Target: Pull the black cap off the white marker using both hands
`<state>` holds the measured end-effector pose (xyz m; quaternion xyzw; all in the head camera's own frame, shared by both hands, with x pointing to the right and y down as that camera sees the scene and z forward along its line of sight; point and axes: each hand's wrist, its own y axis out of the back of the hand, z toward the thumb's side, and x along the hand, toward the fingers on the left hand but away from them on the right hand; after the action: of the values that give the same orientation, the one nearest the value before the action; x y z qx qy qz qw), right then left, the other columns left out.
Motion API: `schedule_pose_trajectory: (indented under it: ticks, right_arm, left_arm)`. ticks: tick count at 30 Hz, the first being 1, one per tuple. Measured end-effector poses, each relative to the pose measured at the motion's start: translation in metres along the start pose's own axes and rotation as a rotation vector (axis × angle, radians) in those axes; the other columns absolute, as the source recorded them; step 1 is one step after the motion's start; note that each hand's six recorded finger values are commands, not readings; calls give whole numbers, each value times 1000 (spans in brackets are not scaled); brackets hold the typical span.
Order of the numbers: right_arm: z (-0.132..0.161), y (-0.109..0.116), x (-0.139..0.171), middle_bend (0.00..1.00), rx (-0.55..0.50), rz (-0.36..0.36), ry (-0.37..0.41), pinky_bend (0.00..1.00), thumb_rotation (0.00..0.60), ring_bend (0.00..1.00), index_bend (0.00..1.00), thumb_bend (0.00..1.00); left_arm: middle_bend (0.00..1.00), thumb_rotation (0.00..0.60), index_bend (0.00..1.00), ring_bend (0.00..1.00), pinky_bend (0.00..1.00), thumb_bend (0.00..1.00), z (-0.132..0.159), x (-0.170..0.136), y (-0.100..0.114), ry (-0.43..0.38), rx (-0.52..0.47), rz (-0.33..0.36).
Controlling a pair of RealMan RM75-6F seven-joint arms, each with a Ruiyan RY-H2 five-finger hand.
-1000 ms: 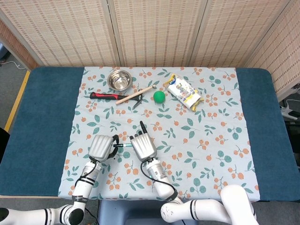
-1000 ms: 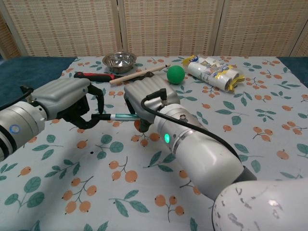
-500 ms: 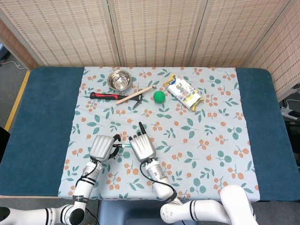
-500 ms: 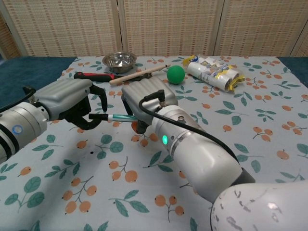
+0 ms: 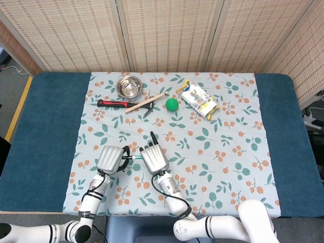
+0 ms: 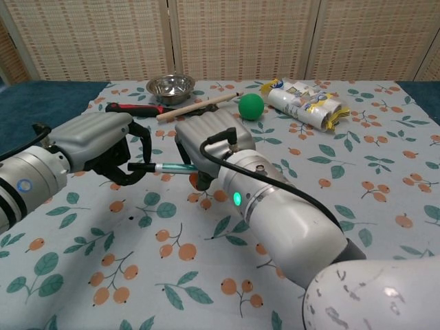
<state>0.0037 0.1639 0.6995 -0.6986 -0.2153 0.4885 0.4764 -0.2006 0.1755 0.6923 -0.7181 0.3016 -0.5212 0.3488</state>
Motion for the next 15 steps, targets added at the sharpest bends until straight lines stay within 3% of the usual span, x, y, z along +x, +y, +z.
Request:
schedule_pose_trajectory:
  ticks: [4,7,9,15]
  right_arm:
    - [-1,1,0,734,-10,-2,-2,21,600,410,875,407]
    - [-2,2,0,734,-17,-3,-3,21,600,410,876,407]
    - [-2,2,0,734,-18,-2,-2,21,600,410,875,407]
    - [-5,2,0,734,-24,-2,-5,21,600,410,876,407]
  left_arm:
    - [998,600,631,870,986,423,-1,0,-1,2,12,-5]
    - [1000,600,743,883,1000,624,-2,1,1,3,22,5]
    - [1000,600,780,885,1000,695,-2,2,2,4,33,23]
    - [1000,600,810,885,1000,722,1,3,6,-7,39,71]
